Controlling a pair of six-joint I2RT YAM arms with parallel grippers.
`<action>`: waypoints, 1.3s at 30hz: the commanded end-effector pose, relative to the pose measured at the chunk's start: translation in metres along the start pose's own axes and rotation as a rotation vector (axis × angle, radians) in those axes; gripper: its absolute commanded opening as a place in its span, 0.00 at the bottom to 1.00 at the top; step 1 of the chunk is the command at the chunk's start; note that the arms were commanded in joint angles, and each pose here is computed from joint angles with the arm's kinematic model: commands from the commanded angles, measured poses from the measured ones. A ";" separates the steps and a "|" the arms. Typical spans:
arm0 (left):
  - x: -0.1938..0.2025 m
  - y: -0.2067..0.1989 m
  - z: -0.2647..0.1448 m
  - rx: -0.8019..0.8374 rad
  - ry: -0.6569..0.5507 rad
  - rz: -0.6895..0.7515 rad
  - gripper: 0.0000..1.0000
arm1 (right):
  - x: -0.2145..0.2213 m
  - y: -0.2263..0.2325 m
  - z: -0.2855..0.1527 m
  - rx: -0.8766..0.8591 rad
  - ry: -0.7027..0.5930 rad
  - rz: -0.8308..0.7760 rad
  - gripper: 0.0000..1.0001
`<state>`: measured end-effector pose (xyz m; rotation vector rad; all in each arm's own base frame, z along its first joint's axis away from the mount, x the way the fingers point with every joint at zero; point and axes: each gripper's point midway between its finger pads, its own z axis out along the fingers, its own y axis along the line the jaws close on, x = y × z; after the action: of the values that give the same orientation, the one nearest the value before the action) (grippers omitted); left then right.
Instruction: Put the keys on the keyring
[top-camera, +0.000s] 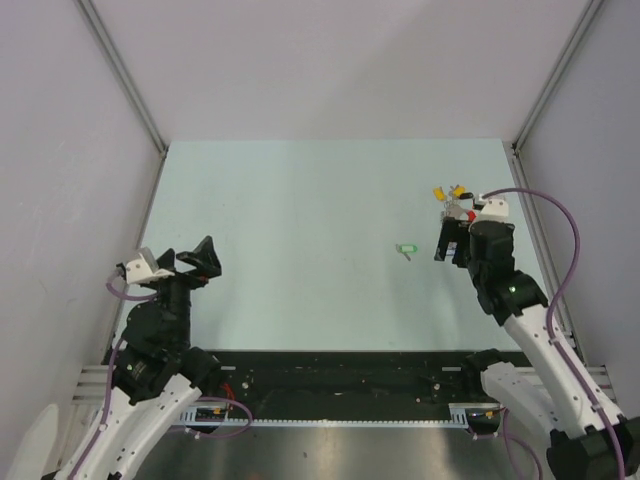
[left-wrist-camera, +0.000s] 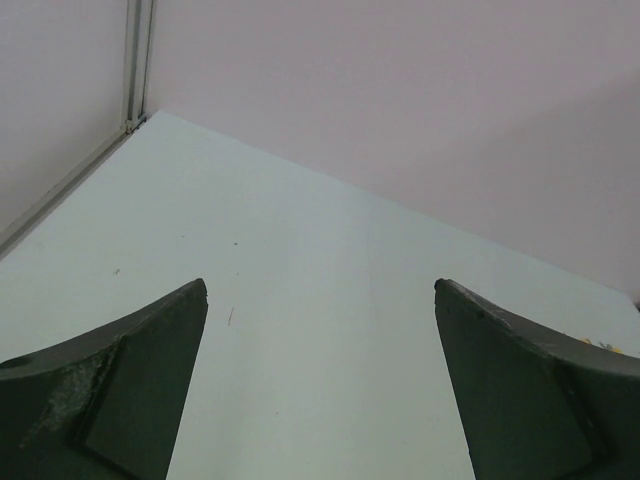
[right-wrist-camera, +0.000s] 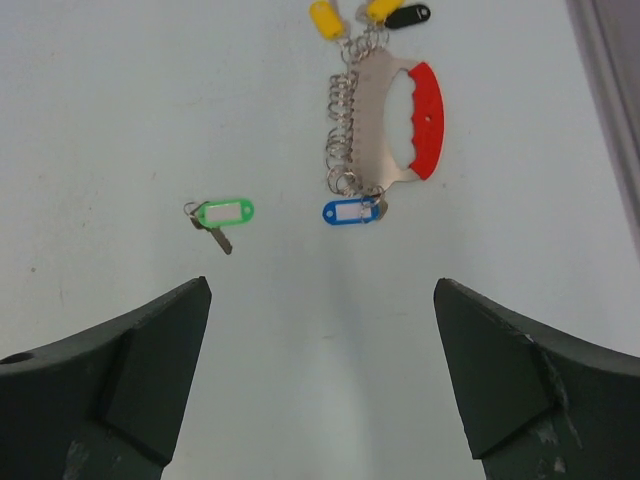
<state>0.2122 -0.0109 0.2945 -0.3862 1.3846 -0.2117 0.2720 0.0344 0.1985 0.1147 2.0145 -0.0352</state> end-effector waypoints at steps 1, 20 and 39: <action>0.002 -0.007 -0.003 0.036 0.041 0.001 1.00 | -0.005 0.012 0.017 -0.051 0.106 0.139 1.00; 0.006 -0.006 -0.002 0.060 0.055 0.111 1.00 | 0.057 -0.029 0.127 0.129 0.382 0.272 0.61; 0.011 -0.006 0.002 0.054 0.067 0.140 1.00 | 0.065 -0.019 0.196 0.139 0.386 0.397 0.32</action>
<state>0.2163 -0.0183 0.2757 -0.2549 1.4817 -0.1394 0.3944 0.0060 0.0471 0.5928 2.3934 0.0788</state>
